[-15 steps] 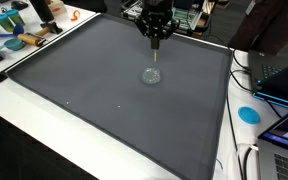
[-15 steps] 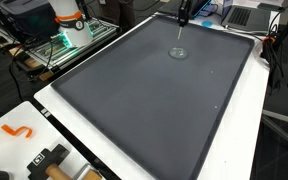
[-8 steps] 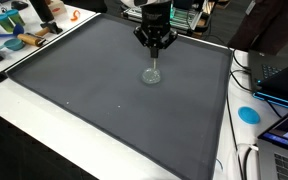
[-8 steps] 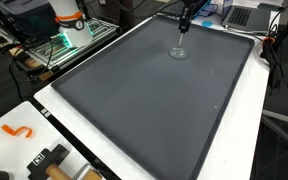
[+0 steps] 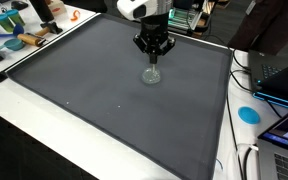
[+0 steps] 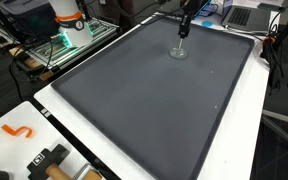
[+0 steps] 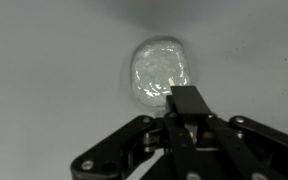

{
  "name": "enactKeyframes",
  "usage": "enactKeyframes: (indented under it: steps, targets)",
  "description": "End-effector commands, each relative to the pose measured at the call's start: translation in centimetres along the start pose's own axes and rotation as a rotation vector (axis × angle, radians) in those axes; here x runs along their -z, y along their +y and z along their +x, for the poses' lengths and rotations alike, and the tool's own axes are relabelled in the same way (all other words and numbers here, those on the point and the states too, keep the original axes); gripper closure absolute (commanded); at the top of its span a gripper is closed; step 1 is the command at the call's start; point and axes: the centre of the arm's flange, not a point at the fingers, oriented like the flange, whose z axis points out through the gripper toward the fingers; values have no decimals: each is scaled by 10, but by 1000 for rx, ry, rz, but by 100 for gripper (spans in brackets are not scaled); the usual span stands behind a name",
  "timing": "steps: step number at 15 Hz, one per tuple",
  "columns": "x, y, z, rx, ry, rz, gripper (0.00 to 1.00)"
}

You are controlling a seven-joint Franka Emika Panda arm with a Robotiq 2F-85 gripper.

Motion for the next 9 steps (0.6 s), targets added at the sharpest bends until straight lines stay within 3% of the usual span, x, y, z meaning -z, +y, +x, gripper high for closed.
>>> enactKeyframes:
  steps: [1, 9]
  targets:
    - [-13, 4, 4, 9, 0, -7, 97]
    - [-25, 6, 7, 3, -12, -6, 97]
